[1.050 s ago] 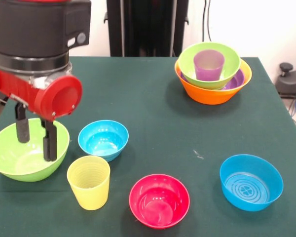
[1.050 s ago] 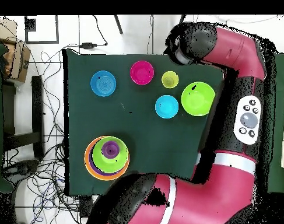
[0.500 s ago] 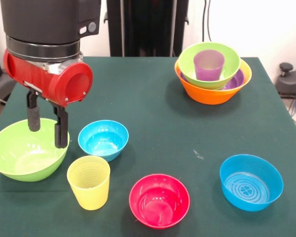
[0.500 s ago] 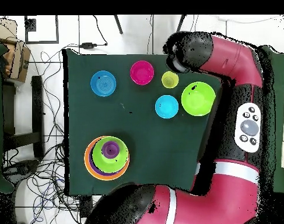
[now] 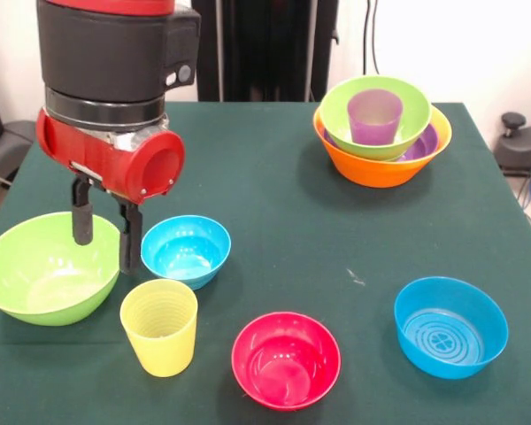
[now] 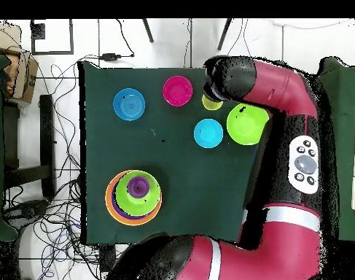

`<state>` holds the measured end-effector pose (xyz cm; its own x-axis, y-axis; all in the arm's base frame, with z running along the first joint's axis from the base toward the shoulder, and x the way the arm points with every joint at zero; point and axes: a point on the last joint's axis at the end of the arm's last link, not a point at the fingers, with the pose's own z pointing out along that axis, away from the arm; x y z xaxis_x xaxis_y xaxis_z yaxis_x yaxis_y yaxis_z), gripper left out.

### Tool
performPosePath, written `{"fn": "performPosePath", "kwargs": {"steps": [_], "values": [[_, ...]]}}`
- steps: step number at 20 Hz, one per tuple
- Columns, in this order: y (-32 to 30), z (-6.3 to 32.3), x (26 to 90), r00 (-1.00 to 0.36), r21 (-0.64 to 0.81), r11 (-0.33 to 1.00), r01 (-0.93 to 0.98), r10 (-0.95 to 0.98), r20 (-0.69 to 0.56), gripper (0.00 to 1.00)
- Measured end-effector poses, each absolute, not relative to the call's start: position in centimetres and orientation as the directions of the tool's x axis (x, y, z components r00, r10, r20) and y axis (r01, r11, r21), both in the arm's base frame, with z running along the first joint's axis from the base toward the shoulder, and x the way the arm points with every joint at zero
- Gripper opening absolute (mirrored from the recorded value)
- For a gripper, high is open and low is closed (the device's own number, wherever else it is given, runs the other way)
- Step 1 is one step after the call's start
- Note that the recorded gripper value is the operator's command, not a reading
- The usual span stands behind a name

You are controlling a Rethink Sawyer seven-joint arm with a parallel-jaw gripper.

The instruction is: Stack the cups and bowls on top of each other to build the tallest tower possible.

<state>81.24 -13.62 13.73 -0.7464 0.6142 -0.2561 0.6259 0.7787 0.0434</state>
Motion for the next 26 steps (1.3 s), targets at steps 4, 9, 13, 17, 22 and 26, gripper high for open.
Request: {"fn": "performPosePath", "kwargs": {"steps": [4, 9, 13, 17, 22, 26], "values": [[-13.5, 12.6, 80.5, -0.746, 0.046, 0.780, 0.624, 0.613, -0.259, 1.00], [-13.7, 10.5, 79.0, -0.746, 0.046, 0.780, 0.624, 0.613, -0.260, 1.00], [-14.1, 9.5, 78.1, -0.743, 0.048, 0.776, 0.629, 0.618, -0.256, 1.00], [-15.0, 8.2, 76.7, -0.743, 0.039, 0.772, 0.634, 0.623, -0.243, 1.00], [-16.0, 7.3, 75.5, -0.747, 0.028, 0.772, 0.636, 0.624, -0.232, 1.00], [-16.1, 6.8, 75.3, -0.751, 0.034, 0.780, 0.625, 0.612, -0.249, 0.00]]}}
